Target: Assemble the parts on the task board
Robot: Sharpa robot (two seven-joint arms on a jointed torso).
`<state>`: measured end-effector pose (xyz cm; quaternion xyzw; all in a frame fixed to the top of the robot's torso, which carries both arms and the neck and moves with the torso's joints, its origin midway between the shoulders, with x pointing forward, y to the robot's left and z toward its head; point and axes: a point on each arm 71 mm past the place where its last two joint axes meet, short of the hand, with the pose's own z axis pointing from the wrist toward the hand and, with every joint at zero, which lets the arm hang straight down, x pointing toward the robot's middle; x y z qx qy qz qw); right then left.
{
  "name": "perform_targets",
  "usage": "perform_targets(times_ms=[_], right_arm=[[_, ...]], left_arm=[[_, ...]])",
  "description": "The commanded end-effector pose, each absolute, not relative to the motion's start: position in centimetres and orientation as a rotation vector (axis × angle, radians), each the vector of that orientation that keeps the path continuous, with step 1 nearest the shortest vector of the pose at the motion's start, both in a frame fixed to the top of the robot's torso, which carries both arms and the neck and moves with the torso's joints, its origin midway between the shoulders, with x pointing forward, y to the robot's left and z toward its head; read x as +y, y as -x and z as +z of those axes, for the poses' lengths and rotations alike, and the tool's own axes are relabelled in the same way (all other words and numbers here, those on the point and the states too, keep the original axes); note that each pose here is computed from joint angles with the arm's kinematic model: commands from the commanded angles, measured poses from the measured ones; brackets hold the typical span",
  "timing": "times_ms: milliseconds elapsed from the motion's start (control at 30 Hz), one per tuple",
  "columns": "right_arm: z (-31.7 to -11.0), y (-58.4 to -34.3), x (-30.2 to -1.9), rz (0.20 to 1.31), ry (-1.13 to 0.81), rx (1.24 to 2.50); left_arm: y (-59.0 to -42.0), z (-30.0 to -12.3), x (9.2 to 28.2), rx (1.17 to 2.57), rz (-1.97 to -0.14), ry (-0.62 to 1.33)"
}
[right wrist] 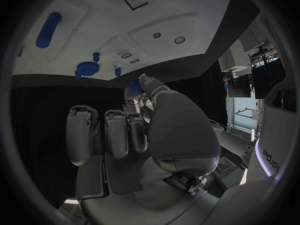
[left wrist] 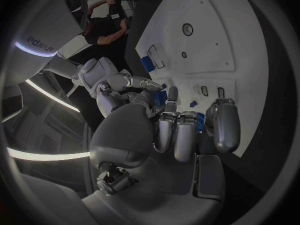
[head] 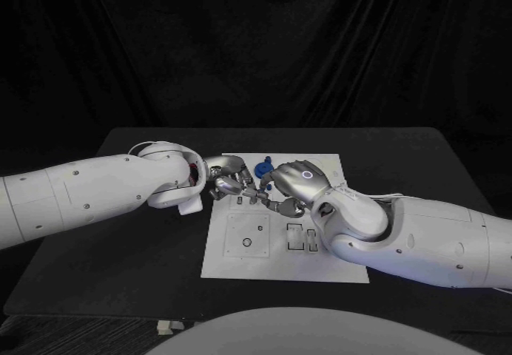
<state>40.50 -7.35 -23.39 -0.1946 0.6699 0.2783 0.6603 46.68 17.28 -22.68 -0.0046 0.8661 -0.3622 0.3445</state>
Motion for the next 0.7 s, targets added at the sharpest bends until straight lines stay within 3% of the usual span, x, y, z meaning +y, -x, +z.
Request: perform_targets(times_ms=[33, 700], right_arm=[[-23.55, -40.52, -7.26, 0.591, 0.469, 1.515], [-23.73, -40.63, -6.82, 0.580, 0.482, 1.516]], left_arm=[[-46.74, -22.73, 17.13, 2.242, -0.939, 0.028], [-46.97, -23.31, 16.40, 2.283, -0.904, 0.023]])
